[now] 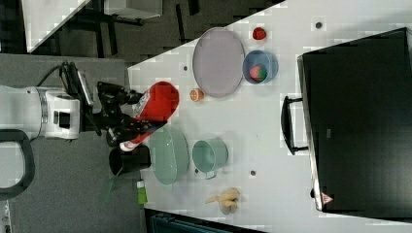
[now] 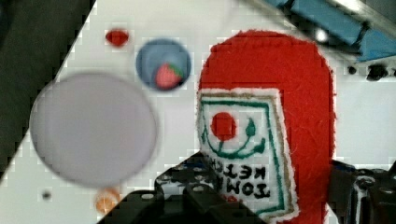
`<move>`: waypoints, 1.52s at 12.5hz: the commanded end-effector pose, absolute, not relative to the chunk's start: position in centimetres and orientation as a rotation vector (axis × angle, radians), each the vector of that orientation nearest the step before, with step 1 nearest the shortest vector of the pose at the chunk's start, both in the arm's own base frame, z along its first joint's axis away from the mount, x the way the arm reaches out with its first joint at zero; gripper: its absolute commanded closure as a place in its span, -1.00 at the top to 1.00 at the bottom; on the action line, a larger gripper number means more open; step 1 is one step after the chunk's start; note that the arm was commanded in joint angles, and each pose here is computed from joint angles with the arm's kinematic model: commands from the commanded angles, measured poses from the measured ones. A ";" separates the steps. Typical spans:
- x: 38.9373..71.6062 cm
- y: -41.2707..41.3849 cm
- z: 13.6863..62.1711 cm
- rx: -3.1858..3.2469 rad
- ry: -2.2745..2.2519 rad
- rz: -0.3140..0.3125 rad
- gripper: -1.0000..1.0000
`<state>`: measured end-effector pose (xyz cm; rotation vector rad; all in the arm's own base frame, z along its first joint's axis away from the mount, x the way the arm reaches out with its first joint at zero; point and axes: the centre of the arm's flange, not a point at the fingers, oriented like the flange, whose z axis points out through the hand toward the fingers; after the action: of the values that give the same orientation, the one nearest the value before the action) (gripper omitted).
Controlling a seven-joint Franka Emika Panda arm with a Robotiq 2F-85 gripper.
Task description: Pick Ketchup from oven and place it on table.
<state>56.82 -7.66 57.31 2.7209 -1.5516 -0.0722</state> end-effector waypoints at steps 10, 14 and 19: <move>53.2 -2.5 31.1 2.687 -1.510 -0.181 0.27; 53.0 -2.5 24.0 2.661 -1.496 -0.195 0.27; 53.8 -2.4 21.1 2.675 -1.496 -0.130 1.00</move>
<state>50.29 -3.37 15.19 2.5763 -1.4358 -0.3688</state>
